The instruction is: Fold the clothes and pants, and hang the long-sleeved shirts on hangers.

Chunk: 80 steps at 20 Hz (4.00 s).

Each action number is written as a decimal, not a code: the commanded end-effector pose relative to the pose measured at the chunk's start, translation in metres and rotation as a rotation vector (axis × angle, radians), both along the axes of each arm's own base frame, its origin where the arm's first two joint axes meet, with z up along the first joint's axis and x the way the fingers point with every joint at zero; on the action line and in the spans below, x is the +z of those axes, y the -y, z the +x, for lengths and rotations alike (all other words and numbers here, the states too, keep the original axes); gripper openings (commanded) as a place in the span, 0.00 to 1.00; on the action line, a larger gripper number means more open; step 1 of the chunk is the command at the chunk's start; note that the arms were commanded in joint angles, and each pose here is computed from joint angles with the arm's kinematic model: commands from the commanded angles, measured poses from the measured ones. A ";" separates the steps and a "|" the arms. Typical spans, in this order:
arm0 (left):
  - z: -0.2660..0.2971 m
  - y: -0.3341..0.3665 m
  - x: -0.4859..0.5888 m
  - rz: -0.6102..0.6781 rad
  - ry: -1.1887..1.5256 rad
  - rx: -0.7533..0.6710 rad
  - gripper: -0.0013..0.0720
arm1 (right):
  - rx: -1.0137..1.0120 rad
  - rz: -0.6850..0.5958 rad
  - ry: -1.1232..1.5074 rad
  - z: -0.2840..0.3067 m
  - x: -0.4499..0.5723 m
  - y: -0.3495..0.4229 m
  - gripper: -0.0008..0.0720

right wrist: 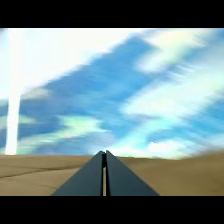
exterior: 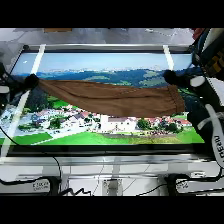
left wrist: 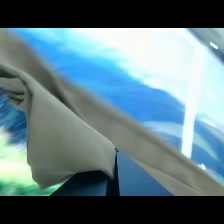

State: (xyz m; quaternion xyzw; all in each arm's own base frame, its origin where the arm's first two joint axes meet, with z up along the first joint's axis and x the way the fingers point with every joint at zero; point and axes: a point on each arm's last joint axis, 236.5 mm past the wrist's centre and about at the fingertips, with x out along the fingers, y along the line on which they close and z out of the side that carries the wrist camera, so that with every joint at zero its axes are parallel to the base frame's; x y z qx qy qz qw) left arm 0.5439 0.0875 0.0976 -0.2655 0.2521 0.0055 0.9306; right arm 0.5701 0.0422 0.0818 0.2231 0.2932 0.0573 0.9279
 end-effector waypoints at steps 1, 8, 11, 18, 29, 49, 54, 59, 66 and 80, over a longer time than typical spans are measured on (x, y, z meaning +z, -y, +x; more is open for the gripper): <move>-0.020 0.044 0.059 0.050 0.056 -0.178 0.04 | 0.128 0.031 0.093 0.018 0.019 -0.109 0.07; -0.074 0.058 0.140 0.223 0.155 -0.233 0.04 | 0.477 0.146 -0.067 -0.029 -0.023 -0.333 0.06; -0.094 0.052 0.159 0.317 0.169 -0.222 0.04 | 0.575 0.179 -0.142 -0.072 -0.045 -0.403 0.06; -0.102 0.073 0.165 0.233 0.179 -0.269 0.04 | 0.759 0.227 -0.255 -0.176 -0.074 -0.509 0.06; -0.075 0.182 0.067 0.035 -0.058 -0.502 0.04 | 0.640 0.094 -0.274 -0.090 -0.061 -0.388 0.07; -0.117 0.235 -0.080 0.286 -0.445 -0.861 0.98 | 0.328 0.066 -0.503 -0.023 -0.059 -0.096 0.07; -0.121 0.106 -0.108 0.106 -0.559 -0.592 0.98 | 0.331 0.065 -0.504 -0.024 -0.059 -0.098 0.07; -0.144 0.098 -0.161 -0.066 -0.530 -0.513 0.98 | 0.358 0.059 -0.500 -0.027 -0.058 -0.114 0.07; -0.128 0.144 -0.201 -0.185 -0.528 -0.494 0.81 | 0.399 0.047 -0.500 -0.033 -0.058 -0.137 0.07; -0.105 0.166 -0.086 0.011 -0.475 -0.674 0.03 | 0.418 0.001 -0.487 -0.033 -0.061 -0.132 0.07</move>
